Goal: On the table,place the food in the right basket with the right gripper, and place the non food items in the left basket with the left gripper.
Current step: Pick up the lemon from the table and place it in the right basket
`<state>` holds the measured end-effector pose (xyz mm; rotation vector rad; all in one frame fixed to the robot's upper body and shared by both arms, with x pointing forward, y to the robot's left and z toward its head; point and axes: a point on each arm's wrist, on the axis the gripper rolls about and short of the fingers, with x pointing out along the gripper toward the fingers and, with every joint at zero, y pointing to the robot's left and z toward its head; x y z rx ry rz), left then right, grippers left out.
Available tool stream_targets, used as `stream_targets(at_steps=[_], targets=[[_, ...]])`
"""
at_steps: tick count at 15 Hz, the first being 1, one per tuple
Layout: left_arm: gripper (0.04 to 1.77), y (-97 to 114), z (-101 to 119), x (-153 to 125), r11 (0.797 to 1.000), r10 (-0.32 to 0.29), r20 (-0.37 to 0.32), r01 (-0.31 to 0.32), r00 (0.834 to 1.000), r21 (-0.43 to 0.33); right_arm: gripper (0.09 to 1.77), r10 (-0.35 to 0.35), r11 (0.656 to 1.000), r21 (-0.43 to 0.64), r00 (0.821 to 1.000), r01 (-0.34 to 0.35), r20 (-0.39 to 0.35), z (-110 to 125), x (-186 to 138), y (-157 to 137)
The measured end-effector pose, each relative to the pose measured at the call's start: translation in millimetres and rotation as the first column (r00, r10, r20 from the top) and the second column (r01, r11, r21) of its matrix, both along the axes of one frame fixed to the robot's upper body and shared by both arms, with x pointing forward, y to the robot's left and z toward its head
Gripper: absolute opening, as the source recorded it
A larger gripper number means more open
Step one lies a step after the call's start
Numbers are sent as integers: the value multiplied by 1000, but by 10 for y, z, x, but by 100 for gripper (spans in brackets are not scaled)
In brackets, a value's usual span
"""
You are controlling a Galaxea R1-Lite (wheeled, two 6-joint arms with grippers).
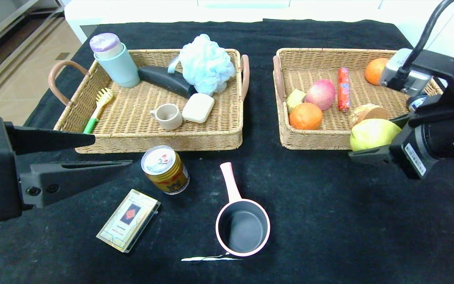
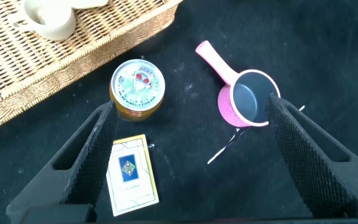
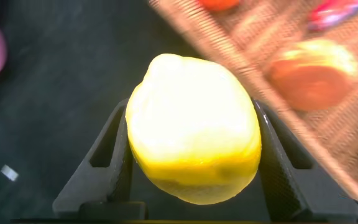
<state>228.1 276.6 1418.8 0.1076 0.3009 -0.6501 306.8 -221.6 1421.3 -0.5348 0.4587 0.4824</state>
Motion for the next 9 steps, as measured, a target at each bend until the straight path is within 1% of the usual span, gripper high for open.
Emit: stream_targets(at_steps=[3, 5, 7, 9], targets=[[172, -2, -3, 5, 1000, 0, -2, 0, 1000, 0, 117, -86, 995, 56, 995, 84, 47, 172, 152, -120], [172, -3, -4, 8, 1000, 0, -3, 0, 1000, 1, 117, -148, 985, 97, 987, 142, 54, 232, 300, -187], [172, -3, -5, 9, 1000, 0, -3, 0, 1000, 1, 117, -218, 965, 165, 973, 204, 72, 278, 499, -246], [172, -3, -5, 9, 1000, 0, -3, 0, 1000, 1, 117, -275, 936, 256, 956, 242, 103, 311, 727, -292]])
